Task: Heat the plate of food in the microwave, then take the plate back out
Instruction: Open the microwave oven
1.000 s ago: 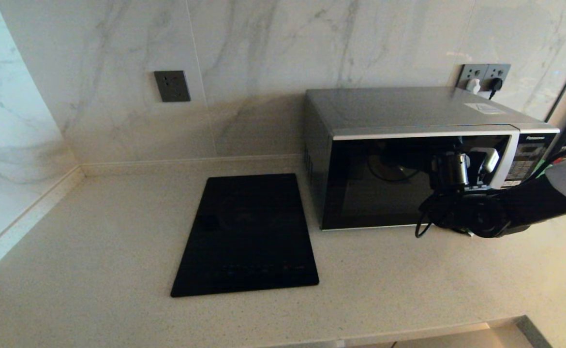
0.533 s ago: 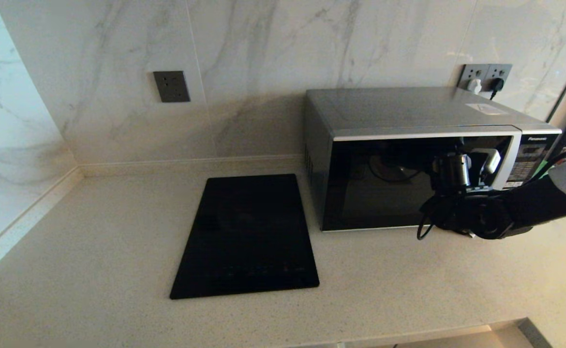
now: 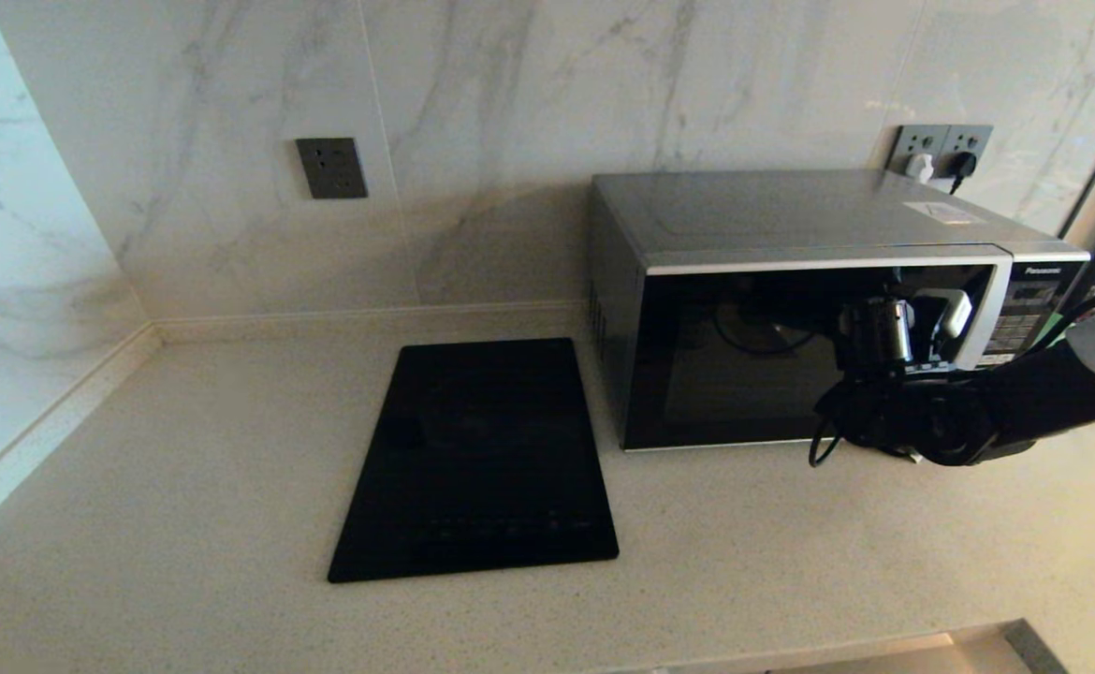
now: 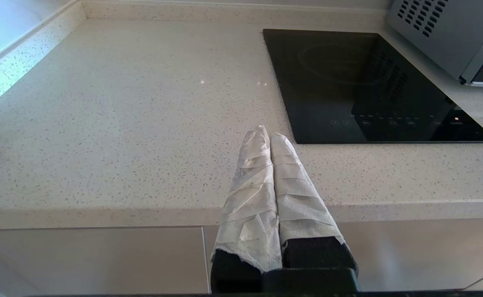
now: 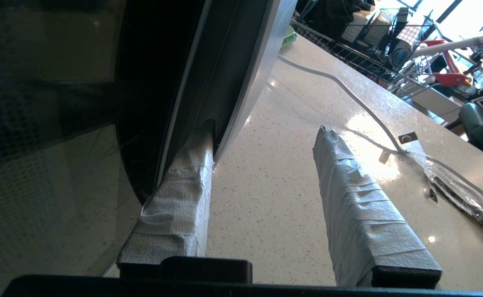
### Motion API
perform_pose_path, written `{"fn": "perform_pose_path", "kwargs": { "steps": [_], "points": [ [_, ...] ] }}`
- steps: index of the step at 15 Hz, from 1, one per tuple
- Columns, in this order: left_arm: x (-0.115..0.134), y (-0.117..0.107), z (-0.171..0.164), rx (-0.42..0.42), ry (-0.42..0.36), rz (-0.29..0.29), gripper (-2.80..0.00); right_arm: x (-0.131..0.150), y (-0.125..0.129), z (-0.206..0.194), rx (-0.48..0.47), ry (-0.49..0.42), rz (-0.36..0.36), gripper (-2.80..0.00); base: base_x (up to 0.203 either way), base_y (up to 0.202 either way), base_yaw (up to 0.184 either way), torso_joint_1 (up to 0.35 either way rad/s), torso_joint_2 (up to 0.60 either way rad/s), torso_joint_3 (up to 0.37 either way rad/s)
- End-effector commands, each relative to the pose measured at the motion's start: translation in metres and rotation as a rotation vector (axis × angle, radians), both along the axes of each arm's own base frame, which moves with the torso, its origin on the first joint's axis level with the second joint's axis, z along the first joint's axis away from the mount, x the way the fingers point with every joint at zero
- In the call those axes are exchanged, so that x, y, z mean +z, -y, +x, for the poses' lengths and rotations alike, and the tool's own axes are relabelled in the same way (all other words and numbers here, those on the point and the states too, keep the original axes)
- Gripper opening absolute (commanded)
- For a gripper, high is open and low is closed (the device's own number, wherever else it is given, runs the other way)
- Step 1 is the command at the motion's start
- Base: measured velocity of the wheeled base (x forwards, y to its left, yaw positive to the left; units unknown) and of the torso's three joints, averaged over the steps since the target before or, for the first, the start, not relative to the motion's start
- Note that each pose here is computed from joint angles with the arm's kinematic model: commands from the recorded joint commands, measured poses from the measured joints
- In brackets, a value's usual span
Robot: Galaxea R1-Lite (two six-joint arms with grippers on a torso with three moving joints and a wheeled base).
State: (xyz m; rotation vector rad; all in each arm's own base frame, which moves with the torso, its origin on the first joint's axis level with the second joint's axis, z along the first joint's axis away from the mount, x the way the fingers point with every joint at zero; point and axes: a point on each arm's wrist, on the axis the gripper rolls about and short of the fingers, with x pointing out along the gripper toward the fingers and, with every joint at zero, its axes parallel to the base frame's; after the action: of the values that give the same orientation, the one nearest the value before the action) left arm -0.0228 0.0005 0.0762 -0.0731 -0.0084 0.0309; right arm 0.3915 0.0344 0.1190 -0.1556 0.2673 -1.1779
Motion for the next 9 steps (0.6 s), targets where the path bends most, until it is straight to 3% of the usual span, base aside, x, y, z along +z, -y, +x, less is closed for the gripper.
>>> {"fn": "perform_pose_path", "kwargs": {
  "steps": [1,9],
  "points": [
    [0.0,0.0,0.0,0.001,-0.001,-0.001,-2.8,0.003,0.002,-0.002,-0.012,0.01,-0.002,-2.8,0.0,0.0,0.0,0.0,0.0,0.0],
    [0.0,0.0,0.0,0.001,-0.001,-0.001,-2.8,0.005,0.017,-0.008,-0.052,0.009,-0.003,-2.8,0.0,0.0,0.0,0.0,0.0,0.0]
  ]
}}
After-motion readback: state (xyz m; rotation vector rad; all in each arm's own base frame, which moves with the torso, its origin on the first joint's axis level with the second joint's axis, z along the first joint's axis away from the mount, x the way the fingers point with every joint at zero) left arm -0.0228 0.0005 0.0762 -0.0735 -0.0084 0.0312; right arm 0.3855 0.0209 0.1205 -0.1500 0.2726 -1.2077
